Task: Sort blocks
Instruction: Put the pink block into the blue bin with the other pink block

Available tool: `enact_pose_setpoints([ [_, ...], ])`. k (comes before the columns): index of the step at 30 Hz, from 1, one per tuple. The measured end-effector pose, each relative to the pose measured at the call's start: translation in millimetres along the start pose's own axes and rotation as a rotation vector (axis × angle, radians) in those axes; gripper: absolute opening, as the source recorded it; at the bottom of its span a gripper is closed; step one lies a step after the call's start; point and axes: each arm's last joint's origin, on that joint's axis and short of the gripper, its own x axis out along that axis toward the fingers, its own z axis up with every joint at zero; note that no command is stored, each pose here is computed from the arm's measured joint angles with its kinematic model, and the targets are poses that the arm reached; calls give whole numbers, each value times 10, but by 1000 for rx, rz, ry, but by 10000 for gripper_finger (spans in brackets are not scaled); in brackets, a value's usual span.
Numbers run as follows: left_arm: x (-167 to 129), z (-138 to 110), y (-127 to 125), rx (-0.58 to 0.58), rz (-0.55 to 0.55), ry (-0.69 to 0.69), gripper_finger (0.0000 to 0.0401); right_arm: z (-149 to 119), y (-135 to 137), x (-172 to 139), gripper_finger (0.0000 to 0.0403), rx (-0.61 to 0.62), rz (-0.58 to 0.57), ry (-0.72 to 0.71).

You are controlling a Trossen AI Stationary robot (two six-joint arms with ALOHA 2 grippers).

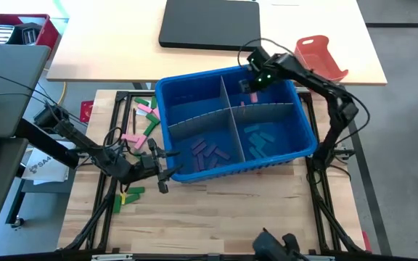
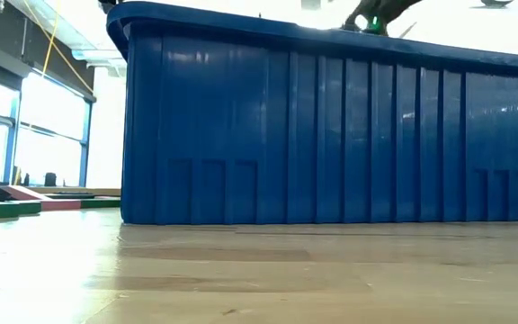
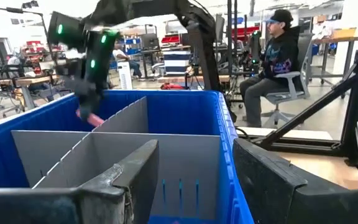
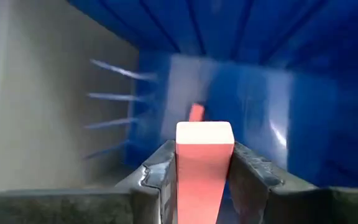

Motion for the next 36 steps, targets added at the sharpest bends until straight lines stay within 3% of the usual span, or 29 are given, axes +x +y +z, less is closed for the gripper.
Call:
enact_pose_setpoints([
  [9, 1, -4, 0, -13, 0, 3, 197, -108, -95, 616, 106, 59, -9, 143],
  [30, 1, -3, 0, -16, 0, 2, 197, -398, -302, 1324, 106, 85, -102, 329],
  [36, 1, -2, 0, -16, 0, 2, 197, -426, -304, 1335, 168, 62, -94, 347],
])
